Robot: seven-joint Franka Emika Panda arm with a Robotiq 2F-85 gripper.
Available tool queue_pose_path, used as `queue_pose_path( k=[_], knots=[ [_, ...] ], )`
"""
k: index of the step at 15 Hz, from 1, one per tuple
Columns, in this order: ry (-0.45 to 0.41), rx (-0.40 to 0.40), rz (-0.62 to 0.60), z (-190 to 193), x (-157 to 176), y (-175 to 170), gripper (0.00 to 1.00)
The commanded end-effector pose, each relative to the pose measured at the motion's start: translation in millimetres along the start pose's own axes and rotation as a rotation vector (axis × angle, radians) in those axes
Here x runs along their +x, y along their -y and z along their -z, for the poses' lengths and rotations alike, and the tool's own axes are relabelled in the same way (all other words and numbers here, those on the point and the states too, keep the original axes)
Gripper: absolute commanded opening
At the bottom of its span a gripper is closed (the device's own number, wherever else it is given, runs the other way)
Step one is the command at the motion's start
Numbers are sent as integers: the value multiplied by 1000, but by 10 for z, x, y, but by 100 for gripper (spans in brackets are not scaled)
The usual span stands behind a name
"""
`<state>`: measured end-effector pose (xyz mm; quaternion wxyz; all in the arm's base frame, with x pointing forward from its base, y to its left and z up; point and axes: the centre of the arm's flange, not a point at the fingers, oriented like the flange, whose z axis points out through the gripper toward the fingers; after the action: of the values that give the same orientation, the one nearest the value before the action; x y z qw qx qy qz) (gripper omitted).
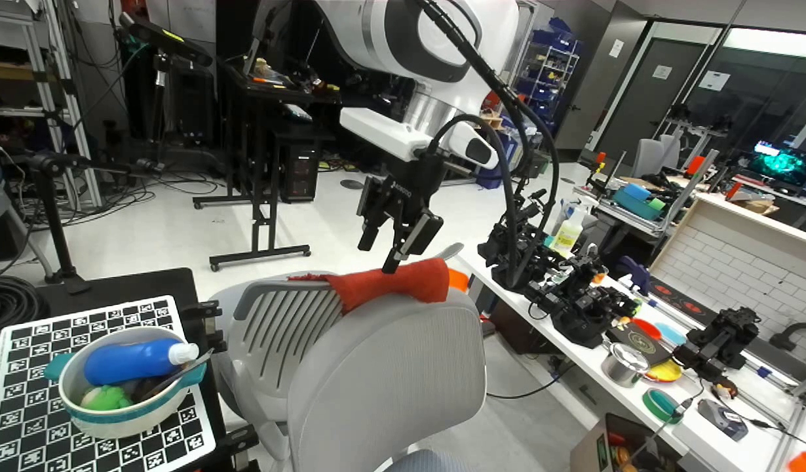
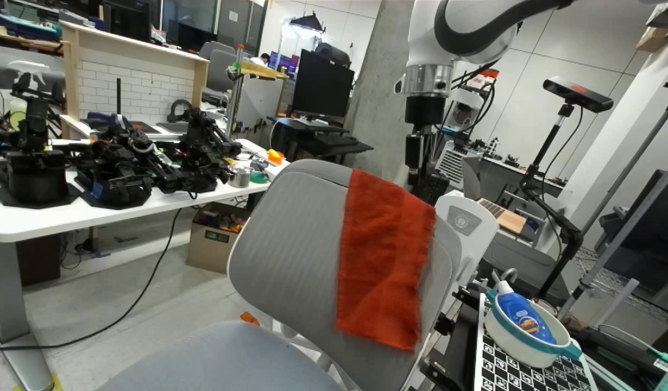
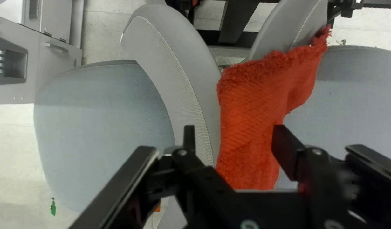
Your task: Shift the orange towel to the chair on the right, then back to the one on the left
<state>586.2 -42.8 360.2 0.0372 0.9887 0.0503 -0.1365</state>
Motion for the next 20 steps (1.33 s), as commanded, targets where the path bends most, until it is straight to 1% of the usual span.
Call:
queue_pose_path(
  k=[1,2,3,5,6,9,10,11,12,13,17,18,19,20],
  knots=[
    [12,-23,21,-53,-89,-21,31],
    [15,-26,24,-99,-86,-15,38],
    [22,-29,25,-139,-87,-8,37],
    [39,-37,30,-238,-78,2,53],
    [46,-40,32,-273,-75,4,65],
    [63,-47,38,-353,-49,5,81],
    [67,-48,38,-371,-36,7,77],
    [70,-47,38,-382,-19,10,48],
    [71,-46,39,-392,-13,16,52],
    [74,-45,39,-403,-5,25,50],
    [80,-46,48,-405,2,84,18],
    [80,-47,53,-398,-2,106,12],
    [79,-48,57,-393,-5,126,3],
    [78,-50,58,-388,-11,131,1]
  ],
)
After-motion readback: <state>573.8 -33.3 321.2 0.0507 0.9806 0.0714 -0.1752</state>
